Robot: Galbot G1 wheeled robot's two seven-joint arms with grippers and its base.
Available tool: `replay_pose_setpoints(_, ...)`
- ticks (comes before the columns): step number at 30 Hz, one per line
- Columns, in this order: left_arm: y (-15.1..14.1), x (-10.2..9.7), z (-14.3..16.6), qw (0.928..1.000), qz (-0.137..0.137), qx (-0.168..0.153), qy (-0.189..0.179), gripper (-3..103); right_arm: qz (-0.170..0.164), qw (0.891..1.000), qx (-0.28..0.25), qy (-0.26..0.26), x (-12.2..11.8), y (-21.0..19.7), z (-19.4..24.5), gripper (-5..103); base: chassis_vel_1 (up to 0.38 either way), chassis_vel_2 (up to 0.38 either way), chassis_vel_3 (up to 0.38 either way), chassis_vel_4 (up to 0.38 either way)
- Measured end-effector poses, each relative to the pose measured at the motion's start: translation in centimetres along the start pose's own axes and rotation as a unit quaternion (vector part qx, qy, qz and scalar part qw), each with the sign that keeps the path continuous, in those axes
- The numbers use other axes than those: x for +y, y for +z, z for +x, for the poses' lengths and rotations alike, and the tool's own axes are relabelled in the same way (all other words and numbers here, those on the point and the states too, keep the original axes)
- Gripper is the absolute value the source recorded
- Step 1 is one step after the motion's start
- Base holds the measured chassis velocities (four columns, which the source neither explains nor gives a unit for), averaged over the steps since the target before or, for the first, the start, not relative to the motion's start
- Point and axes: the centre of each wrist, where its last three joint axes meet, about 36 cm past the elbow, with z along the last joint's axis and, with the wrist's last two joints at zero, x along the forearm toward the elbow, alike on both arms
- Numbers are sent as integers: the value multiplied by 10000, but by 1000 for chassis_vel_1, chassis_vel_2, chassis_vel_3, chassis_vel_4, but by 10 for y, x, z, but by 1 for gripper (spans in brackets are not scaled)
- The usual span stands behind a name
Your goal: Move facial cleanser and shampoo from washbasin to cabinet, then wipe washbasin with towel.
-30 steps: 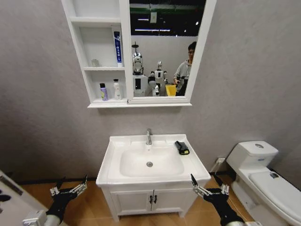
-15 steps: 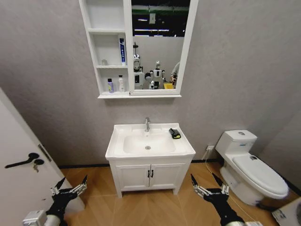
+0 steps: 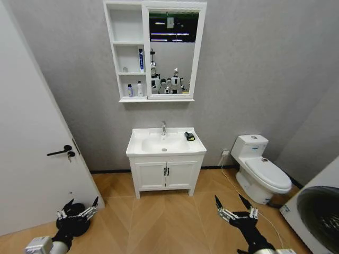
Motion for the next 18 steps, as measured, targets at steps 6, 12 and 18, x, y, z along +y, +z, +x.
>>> replay_pose_setpoints(6, 0, 0, 0, 10000, -1, 0, -2, 100, -1, 10000, 1, 0, 0, 0, 0, 100, 320, -299, -302, 330)
replay_pose_setpoints(12, 0, 0, 0, 10000, 0, 1, 0, 100, 0, 10000, 0, 0, 0, 0, 0, 100, 60, -36, -93, 76)
replay_pose_setpoints(18, 0, 0, 0, 10000, 0, 0, 0, 100, 0, 10000, -1, 0, 0, 0, 0, 100, -82, 12, 70, -29)
